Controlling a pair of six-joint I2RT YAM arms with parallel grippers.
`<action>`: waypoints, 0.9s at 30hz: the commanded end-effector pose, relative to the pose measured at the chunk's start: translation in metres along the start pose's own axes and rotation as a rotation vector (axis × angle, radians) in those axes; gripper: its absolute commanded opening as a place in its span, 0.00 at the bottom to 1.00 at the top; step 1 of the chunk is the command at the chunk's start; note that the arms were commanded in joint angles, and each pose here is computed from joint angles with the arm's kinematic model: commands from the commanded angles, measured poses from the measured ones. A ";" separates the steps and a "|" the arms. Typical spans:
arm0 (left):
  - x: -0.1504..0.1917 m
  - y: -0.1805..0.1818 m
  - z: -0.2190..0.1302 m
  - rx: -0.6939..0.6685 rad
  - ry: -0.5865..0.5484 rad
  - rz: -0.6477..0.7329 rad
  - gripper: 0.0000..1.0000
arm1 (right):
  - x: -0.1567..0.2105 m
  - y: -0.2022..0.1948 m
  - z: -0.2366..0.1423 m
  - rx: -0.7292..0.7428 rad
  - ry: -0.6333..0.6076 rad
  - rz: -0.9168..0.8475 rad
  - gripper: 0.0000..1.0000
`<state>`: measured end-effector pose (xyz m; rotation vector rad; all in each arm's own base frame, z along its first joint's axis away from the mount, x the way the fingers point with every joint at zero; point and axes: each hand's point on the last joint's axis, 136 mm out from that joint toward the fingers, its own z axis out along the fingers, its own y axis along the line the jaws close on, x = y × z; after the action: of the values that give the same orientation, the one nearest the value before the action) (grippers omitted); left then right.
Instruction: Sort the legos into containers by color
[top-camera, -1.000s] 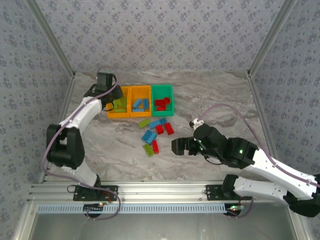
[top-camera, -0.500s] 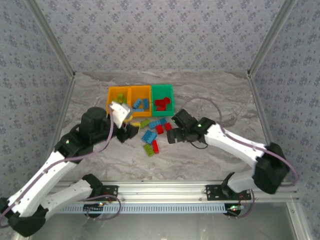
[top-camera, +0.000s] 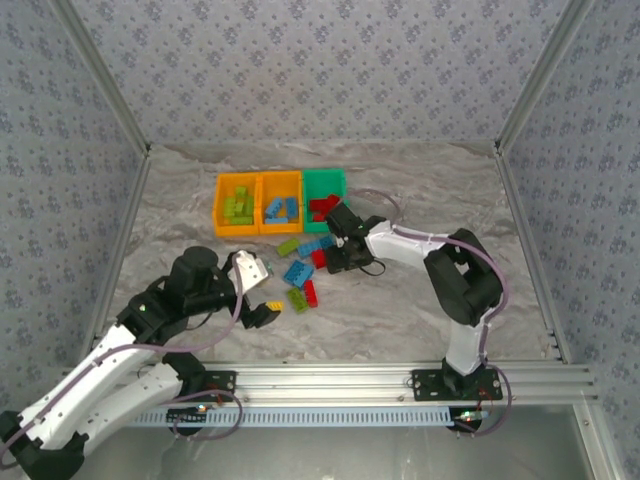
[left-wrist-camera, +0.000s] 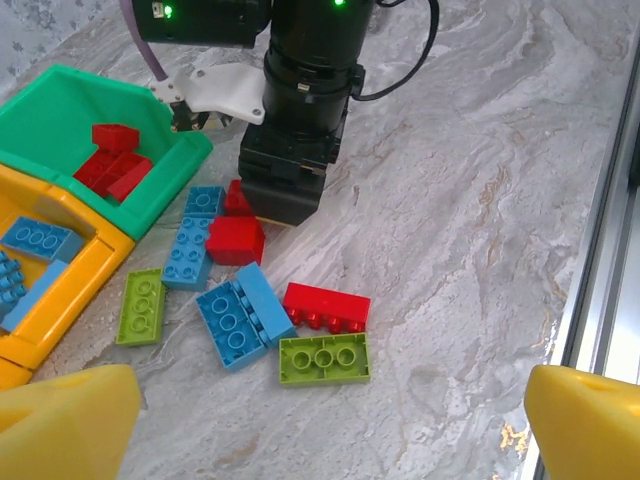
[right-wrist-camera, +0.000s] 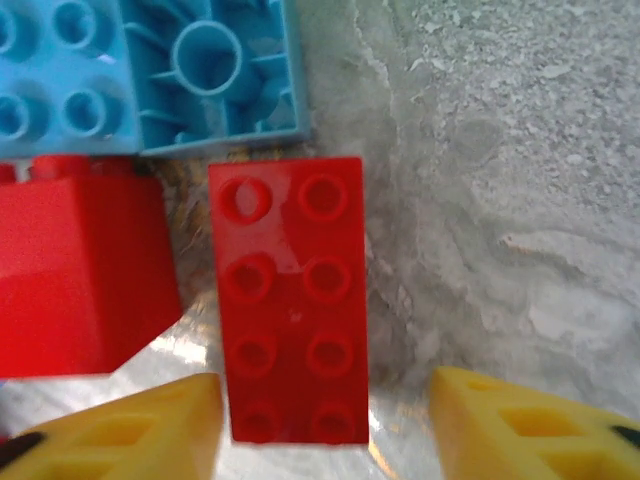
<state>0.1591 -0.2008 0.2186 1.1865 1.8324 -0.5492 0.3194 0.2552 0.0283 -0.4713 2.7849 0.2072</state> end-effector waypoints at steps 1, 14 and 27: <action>0.002 -0.001 0.004 0.011 -0.009 0.030 0.99 | -0.007 0.005 0.005 -0.047 -0.012 0.000 0.47; -0.008 -0.015 -0.002 0.070 -0.107 0.107 0.99 | 0.016 -0.010 -0.093 0.048 -0.208 0.058 0.31; -0.015 -0.008 -0.007 0.040 -0.190 0.094 0.99 | -0.121 -0.011 -0.113 0.035 -0.367 0.074 0.31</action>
<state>0.1518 -0.2052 0.2286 1.2084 1.6249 -0.6150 0.3733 0.2574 0.1855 -0.2655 2.4027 0.2894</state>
